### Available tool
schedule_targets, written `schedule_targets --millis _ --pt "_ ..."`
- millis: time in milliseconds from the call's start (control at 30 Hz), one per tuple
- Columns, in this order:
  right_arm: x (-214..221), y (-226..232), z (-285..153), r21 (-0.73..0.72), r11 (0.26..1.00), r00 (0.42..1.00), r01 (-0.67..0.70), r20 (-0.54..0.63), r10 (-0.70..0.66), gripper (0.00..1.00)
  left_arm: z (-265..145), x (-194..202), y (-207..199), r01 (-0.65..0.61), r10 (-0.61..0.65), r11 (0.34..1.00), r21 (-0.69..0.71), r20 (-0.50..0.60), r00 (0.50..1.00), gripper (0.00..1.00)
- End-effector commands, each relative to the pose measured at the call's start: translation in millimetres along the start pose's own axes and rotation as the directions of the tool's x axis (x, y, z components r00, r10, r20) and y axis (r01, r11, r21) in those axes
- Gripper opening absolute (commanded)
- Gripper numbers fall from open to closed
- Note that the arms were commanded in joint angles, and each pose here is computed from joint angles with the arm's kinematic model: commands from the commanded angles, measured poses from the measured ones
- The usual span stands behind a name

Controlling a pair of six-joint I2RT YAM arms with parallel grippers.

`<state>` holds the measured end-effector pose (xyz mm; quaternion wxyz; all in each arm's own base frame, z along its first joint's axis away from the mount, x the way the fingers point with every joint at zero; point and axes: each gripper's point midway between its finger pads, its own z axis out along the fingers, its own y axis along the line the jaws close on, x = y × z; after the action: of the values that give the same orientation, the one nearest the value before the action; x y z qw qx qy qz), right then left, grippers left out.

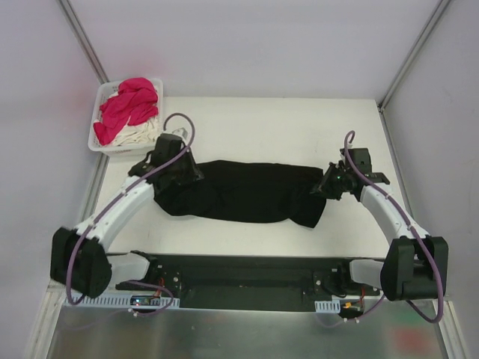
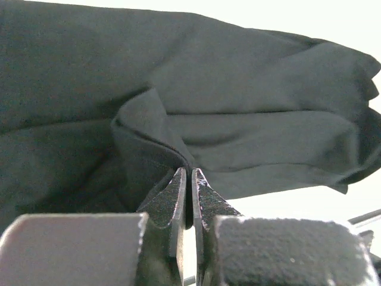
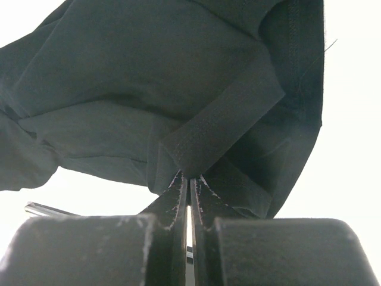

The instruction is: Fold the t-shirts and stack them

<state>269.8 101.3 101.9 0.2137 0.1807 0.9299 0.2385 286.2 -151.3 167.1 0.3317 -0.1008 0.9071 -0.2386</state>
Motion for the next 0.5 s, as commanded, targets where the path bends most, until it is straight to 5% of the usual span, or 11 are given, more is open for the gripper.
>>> schedule_targets --millis 0,133,200,233,300,333,367,467 --pt "-15.0 14.1 -1.4 -0.032 0.999 0.999 0.012 0.046 -0.01 0.01 46.9 12.5 16.5 -0.124 0.119 0.991 -0.054 -0.092 0.989 0.0" --pt "-15.6 14.0 0.1 -0.03 1.0 0.999 0.005 0.054 -0.003 0.01 63.0 35.1 37.2 -0.123 0.104 0.987 -0.104 -0.171 0.98 0.0" --pt "-15.6 13.3 1.1 -0.028 1.0 0.999 0.004 0.053 -0.003 0.01 58.1 37.1 42.6 -0.117 0.097 0.985 -0.123 -0.16 0.982 0.11" --pt "-14.6 12.2 2.0 -0.025 1.0 0.999 0.004 0.048 -0.003 0.01 55.1 41.9 51.2 -0.103 0.078 0.983 -0.155 -0.159 0.984 0.22" --pt "-14.3 11.3 3.7 -0.021 1.0 0.999 0.001 0.042 0.0 0.01 42.7 42.2 54.6 -0.078 0.056 0.984 -0.16 -0.139 0.989 0.63" --pt "-14.2 11.1 4.0 -0.021 1.0 0.999 0.001 0.039 0.0 0.01 38.1 45.8 62.9 -0.036 0.011 0.982 -0.184 -0.135 0.991 0.74" --pt "-14.5 11.4 4.8 -0.019 1.0 0.999 0.003 0.033 -0.002 0.01 28.9 41.8 60.9 -0.018 0.0 0.984 -0.176 -0.103 0.995 0.83" --pt "-15.1 11.7 5.5 -0.017 1.0 1.0 0.003 0.024 -0.003 0.01 9.6 36.7 58.4 0.042 -0.052 0.987 -0.154 -0.059 0.997 0.89"
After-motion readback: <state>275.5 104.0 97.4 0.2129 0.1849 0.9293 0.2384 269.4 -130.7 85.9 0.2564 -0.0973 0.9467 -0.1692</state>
